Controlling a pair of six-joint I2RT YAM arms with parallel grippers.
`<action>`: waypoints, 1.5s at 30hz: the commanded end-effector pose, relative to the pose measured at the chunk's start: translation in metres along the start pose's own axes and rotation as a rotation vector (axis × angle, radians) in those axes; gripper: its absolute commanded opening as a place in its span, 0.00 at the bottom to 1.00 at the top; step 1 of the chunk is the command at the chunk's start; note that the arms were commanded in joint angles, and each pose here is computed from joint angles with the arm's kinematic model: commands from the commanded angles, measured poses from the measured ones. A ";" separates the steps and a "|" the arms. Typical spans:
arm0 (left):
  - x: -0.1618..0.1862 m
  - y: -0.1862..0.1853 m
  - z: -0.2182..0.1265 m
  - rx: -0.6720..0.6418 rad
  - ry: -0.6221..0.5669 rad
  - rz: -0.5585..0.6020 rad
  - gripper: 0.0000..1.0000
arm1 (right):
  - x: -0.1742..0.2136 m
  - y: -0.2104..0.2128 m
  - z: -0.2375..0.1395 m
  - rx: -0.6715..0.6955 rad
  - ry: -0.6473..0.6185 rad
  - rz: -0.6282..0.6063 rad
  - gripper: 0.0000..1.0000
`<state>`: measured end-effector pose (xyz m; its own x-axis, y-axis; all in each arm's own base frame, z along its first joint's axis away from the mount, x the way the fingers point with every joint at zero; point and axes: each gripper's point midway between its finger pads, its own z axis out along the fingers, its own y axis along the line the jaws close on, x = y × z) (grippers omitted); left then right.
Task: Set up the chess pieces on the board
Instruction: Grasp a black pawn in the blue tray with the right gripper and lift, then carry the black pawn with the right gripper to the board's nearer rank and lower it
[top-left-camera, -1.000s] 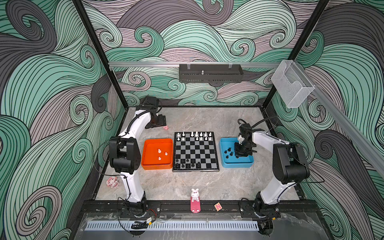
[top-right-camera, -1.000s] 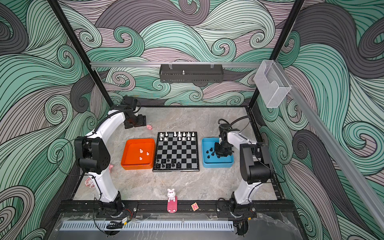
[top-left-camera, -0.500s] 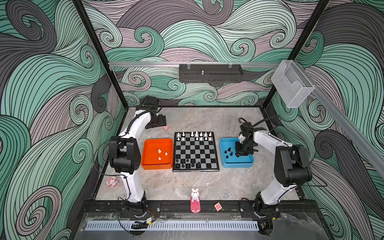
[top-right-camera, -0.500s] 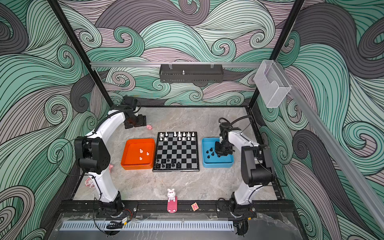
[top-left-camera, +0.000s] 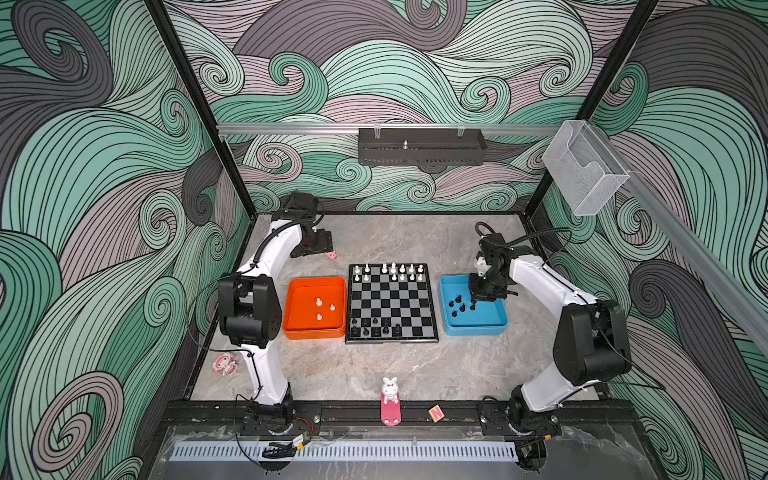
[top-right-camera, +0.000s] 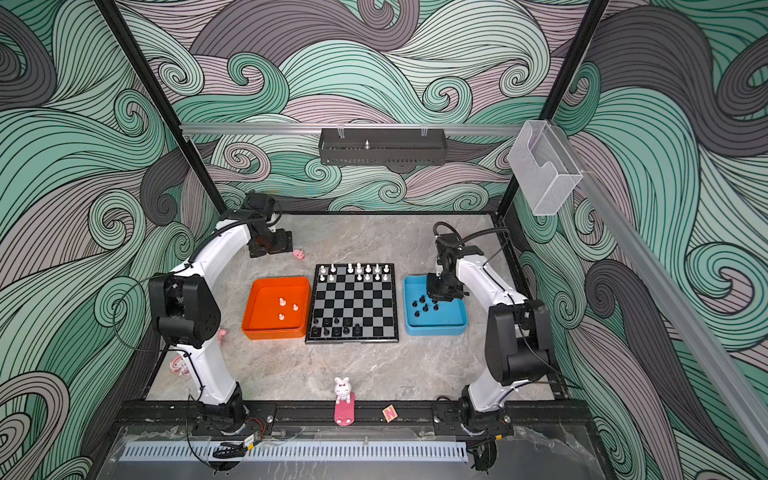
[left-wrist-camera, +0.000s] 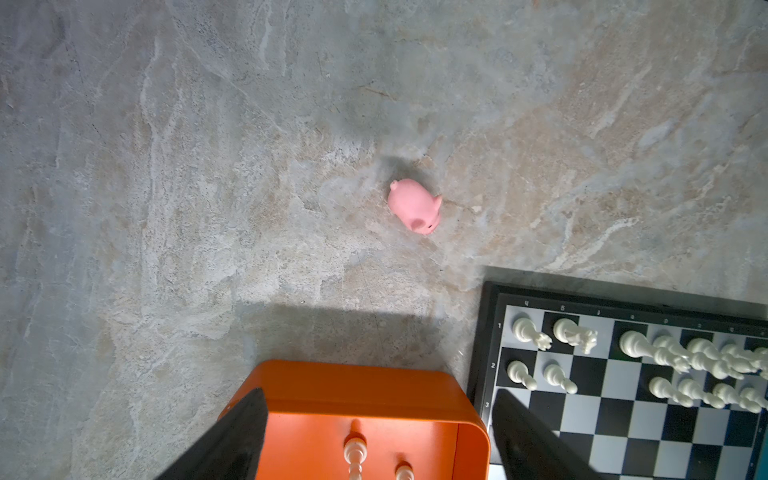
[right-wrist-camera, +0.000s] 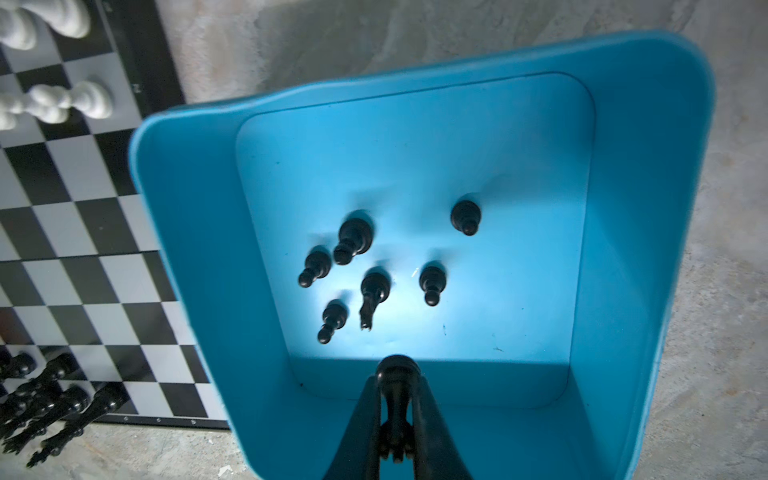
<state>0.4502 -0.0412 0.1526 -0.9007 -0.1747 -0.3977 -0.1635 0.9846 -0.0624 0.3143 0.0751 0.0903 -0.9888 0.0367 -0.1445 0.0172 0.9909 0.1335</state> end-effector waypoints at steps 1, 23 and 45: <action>0.000 0.000 -0.002 0.011 -0.001 -0.008 0.87 | 0.000 0.013 -0.020 0.009 -0.024 -0.049 0.16; 0.002 -0.001 0.001 0.015 0.010 -0.010 0.87 | 0.073 0.134 0.026 -0.064 0.092 -0.299 0.15; 0.005 -0.003 0.005 0.024 0.026 -0.013 0.87 | 0.094 0.134 0.056 -0.031 0.178 -0.311 0.17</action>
<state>0.4499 -0.0448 0.1520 -0.9033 -0.1758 -0.3913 -0.1565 0.9844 -0.0810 0.2362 0.2189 0.0444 -0.9534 -0.3001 -0.0307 -0.3014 0.9425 0.1447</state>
